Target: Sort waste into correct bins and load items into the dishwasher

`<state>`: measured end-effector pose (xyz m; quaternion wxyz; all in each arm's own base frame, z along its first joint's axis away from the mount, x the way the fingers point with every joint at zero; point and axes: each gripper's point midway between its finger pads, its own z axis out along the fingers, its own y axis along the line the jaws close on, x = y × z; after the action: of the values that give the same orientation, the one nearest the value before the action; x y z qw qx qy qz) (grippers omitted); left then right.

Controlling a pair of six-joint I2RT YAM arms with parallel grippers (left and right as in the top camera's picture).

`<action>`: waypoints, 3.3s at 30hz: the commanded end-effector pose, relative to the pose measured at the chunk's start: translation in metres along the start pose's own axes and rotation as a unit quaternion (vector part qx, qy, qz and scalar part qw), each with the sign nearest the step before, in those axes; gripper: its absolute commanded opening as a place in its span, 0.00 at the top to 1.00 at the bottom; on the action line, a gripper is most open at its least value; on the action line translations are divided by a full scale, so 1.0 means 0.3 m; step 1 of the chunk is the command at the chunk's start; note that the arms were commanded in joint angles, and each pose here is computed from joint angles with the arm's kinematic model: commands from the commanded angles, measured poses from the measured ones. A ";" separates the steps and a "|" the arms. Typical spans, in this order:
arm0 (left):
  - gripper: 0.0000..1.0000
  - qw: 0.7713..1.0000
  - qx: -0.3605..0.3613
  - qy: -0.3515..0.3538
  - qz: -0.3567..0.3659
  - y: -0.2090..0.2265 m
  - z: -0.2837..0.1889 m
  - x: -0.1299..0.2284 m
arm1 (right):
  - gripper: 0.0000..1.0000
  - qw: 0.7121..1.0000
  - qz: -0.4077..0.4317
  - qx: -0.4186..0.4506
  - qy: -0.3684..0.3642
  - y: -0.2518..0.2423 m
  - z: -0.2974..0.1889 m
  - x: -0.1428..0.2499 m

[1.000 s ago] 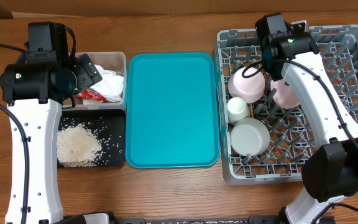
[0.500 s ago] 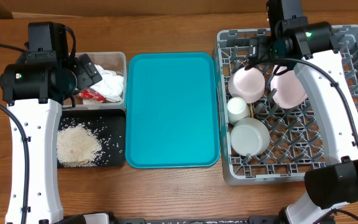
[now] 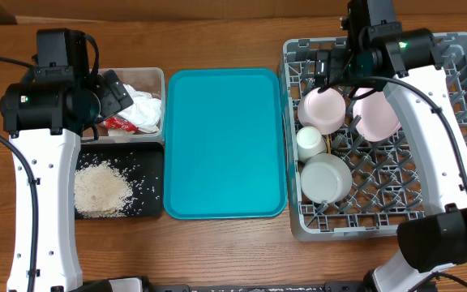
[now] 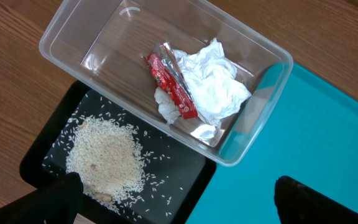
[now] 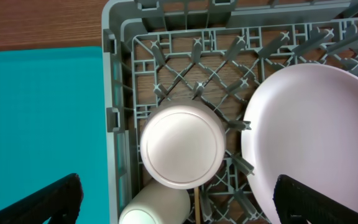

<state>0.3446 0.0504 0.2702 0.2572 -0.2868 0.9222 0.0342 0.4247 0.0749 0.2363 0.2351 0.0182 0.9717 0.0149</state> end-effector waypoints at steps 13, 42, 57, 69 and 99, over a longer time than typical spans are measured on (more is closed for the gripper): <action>0.00 1.000 0.001 0.000 -0.001 -0.004 0.000 -0.002 | 0.00 0.987 0.013 -0.039 -0.152 -0.022 -0.440 -0.036; 0.00 1.000 0.001 0.000 -0.001 -0.004 0.000 -0.002 | 0.00 0.883 0.039 -0.104 -0.456 -0.205 -1.077 0.558; 0.00 1.000 0.001 0.000 -0.001 -0.004 0.000 -0.002 | 0.00 0.792 0.071 -0.180 -0.578 -0.146 -0.733 0.496; 0.00 1.000 0.001 0.000 -0.001 -0.004 0.000 -0.002 | 0.00 0.765 0.047 -0.215 -0.605 -0.090 -0.480 0.504; 0.00 1.000 0.001 0.000 -0.001 -0.004 0.000 -0.002 | 0.00 0.856 0.006 -0.155 -0.493 -0.107 -0.087 0.640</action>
<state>0.3447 0.0504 0.2702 0.2574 -0.2868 0.9221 0.0341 0.2416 0.0483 0.1715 0.6722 0.0368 0.7158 0.1856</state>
